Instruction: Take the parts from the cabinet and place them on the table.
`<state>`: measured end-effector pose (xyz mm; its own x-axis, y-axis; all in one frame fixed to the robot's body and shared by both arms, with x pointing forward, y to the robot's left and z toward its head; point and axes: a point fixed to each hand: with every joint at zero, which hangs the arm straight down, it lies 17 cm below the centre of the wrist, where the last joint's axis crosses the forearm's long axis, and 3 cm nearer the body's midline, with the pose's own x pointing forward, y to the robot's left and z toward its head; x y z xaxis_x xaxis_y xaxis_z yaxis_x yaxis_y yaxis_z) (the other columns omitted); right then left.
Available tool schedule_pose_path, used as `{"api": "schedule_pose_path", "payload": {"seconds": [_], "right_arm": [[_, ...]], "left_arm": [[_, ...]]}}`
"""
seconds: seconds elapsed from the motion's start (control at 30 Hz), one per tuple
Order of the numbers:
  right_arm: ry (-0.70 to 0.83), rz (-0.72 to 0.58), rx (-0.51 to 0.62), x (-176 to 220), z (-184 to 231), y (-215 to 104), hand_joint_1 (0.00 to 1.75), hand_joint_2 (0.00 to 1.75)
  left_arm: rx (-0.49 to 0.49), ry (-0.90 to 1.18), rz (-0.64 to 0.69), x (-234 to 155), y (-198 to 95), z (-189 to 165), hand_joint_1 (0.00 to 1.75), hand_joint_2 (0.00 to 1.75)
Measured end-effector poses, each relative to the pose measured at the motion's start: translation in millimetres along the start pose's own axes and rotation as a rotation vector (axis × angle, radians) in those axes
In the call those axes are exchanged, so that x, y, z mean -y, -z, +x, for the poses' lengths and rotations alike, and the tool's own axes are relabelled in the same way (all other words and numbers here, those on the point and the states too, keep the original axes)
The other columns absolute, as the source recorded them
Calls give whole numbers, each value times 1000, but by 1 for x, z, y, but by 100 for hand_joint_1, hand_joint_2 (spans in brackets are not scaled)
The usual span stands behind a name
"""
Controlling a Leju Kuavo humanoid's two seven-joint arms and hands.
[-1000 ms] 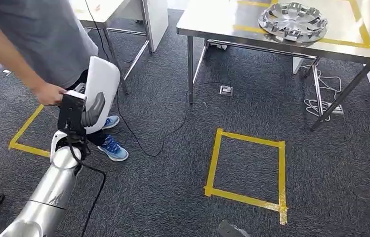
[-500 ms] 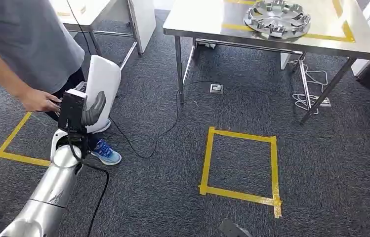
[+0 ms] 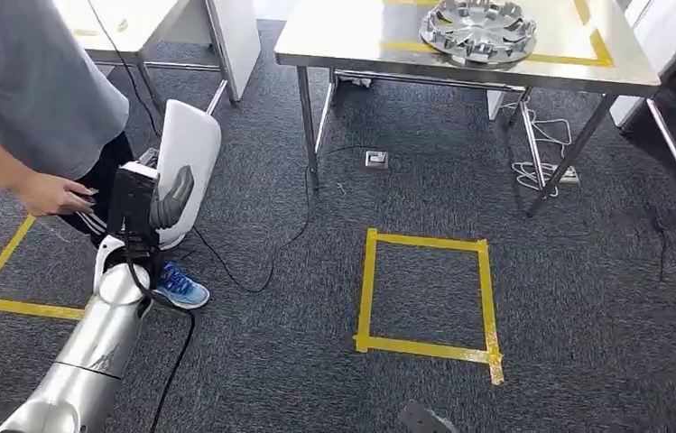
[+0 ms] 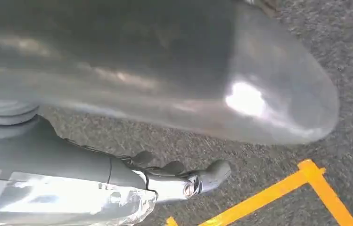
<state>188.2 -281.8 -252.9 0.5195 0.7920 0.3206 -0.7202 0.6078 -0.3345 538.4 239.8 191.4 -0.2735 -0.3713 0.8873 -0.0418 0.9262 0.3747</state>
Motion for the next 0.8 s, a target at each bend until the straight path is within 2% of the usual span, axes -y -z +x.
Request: {"api": "schedule_pose_path", "payload": {"seconds": [0.33, 0.63, 0.8], "right_arm": [[2, 6, 3, -1, 1, 0, 0, 0], [17, -3, 3, -1, 1, 0, 0, 0], [30, -9, 4, 0, 0, 0, 0, 0]], "left_arm": [[-13, 6, 4, -2, -3, -5, 175, 175], [3, 13, 49, -19, 1, -1, 175, 175], [-13, 5, 78, -29, -2, -9, 175, 175]]}}
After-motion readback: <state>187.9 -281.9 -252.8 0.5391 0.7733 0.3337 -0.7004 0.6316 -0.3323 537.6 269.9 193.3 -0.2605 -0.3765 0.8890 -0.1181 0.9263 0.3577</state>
